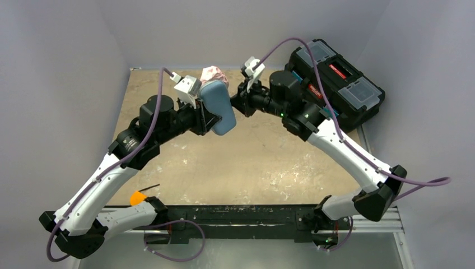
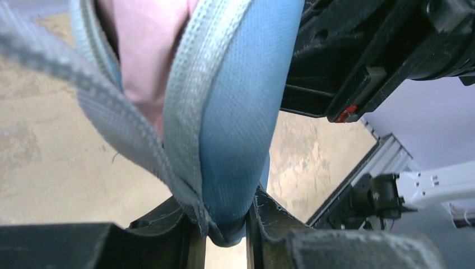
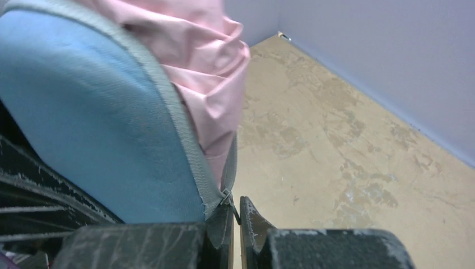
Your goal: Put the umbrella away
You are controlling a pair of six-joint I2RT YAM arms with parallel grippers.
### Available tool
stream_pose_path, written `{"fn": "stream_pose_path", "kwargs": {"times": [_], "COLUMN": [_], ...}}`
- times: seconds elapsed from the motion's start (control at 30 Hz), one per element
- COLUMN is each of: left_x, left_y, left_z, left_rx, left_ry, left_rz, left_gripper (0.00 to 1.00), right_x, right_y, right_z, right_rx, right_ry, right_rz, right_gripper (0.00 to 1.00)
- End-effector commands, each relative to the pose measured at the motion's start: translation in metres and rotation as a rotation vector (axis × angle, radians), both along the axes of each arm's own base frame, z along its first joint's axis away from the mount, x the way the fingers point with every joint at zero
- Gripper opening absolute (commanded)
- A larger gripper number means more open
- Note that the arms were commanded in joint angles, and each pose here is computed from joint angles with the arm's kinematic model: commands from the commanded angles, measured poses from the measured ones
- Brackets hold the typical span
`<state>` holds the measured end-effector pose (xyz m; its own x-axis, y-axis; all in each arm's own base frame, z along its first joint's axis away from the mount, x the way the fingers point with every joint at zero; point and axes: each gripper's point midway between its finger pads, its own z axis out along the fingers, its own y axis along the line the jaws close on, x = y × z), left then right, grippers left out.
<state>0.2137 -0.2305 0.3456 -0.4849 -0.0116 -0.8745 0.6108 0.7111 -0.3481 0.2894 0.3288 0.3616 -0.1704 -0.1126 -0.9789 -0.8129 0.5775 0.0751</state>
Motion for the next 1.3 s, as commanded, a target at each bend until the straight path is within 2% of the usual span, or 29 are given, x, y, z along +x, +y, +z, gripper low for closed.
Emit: {"fn": "stream_pose_path", "kwargs": {"times": [0.0,0.17,0.27,0.4,0.47,0.57,0.63,0.77,0.97,1.03,1.1,1.13,1.27], "left_x": [-0.084,-0.082,-0.08,-0.08,-0.078,-0.077,-0.078,-0.084,-0.092,-0.087,-0.079,-0.074,-0.056], "left_y": [0.0,-0.003,-0.004,-0.007,-0.005,-0.006,-0.01,-0.014,-0.014,-0.012,-0.01,-0.01,-0.007], "left_z": [-0.084,-0.098,-0.104,-0.121,-0.128,-0.133,-0.138,-0.151,-0.17,-0.165,-0.153,-0.145,-0.115], "left_rx": [0.143,0.166,0.179,0.236,0.269,0.276,0.275,0.278,0.294,0.292,0.282,0.27,0.222], "left_ry": [0.367,0.395,0.409,0.485,0.513,0.533,0.561,0.616,0.678,0.644,0.579,0.543,0.421], "left_rz": [-0.263,-0.266,-0.266,-0.275,-0.261,-0.253,-0.263,-0.283,-0.287,-0.27,-0.247,-0.234,-0.204], "left_gripper": [0.0,0.0,0.0,0.0,0.0,0.0,0.0,0.0,0.0,0.0,0.0,0.0,0.0], "right_x": [0.031,0.017,-0.009,-0.048,-0.062,-0.06,-0.056,-0.064,-0.095,-0.09,-0.078,-0.071,-0.051], "right_y": [-0.067,-0.062,-0.071,-0.085,-0.094,-0.118,-0.121,-0.12,-0.113,-0.105,-0.089,-0.081,-0.044], "right_z": [0.23,0.226,0.221,0.251,0.268,0.291,0.299,0.308,0.334,0.326,0.299,0.277,0.168], "right_rx": [0.467,0.493,0.51,0.498,0.502,0.604,0.63,0.682,0.704,0.667,0.63,0.606,0.5], "right_ry": [-0.452,-0.508,-0.617,-0.81,-0.885,-0.873,-0.854,-0.868,-1.009,-0.975,-0.87,-0.801,-0.466], "right_rz": [-0.261,-0.187,-0.128,-0.066,-0.094,-0.262,-0.293,-0.264,-0.142,-0.122,-0.092,-0.081,-0.004], "right_gripper": [0.0,0.0,0.0,0.0,0.0,0.0,0.0,0.0,0.0,0.0,0.0,0.04,0.42]}}
